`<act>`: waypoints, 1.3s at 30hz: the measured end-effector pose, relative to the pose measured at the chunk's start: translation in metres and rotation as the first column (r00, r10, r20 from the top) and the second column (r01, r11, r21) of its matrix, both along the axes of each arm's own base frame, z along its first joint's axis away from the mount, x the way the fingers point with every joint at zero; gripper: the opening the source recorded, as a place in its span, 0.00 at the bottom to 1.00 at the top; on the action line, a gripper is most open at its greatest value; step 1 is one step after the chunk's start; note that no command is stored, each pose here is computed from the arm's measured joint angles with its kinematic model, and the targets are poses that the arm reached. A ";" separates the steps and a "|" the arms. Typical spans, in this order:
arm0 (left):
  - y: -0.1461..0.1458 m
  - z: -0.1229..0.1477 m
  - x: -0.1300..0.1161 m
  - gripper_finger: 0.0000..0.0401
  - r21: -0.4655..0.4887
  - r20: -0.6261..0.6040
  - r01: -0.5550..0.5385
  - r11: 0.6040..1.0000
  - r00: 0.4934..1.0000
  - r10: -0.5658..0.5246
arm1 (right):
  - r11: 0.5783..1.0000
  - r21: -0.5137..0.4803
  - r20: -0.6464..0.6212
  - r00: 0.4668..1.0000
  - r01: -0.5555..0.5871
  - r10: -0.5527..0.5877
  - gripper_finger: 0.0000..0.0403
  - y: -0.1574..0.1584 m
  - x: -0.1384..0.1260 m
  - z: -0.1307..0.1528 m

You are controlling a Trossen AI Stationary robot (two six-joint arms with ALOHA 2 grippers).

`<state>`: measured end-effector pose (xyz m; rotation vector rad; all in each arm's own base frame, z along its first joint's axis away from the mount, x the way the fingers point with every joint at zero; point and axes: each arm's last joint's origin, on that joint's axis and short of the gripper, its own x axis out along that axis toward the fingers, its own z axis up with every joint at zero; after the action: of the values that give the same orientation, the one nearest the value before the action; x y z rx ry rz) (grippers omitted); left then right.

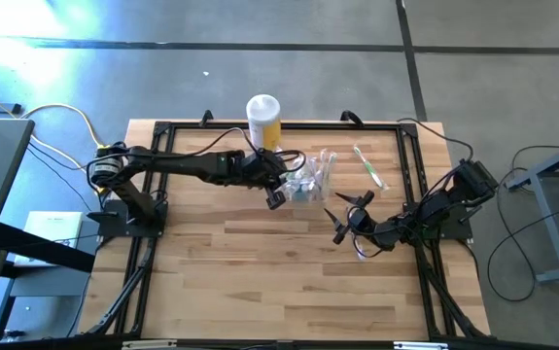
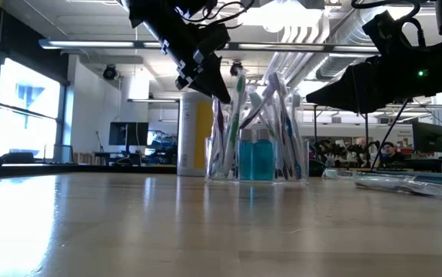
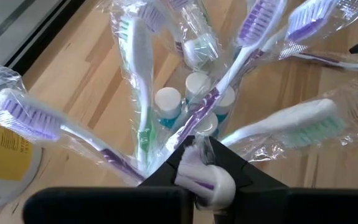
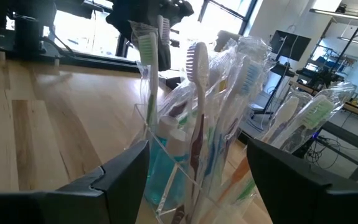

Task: Pick & Place toothbrushing station
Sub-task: Adjust the purple toothbrush in the transparent organizer, then put the purple toothbrush into the transparent organizer

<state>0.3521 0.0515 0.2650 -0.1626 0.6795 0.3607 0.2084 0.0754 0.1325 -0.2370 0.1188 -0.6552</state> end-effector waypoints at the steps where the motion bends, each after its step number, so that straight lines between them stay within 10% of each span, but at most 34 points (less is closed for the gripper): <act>1: 0.000 0.000 0.000 0.05 0.000 0.002 0.000 1.000 1.000 0.000 | 1.000 0.000 0.000 1.000 0.000 0.000 0.65 0.000 0.000 0.000; 22: 0.000 0.013 0.000 0.45 0.039 0.084 0.021 0.999 0.996 -0.024 | 1.000 0.000 0.001 1.000 0.000 0.000 0.65 0.000 0.000 0.000; 39: -0.033 0.098 0.004 0.47 0.255 0.088 0.055 0.965 0.993 -0.080 | 0.997 0.015 0.066 0.995 0.073 -0.074 0.65 0.019 -0.018 0.021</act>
<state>0.3560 0.0184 0.3627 0.0849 0.5354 0.3682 0.1903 0.0944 0.1533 -0.1989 0.0680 -0.7344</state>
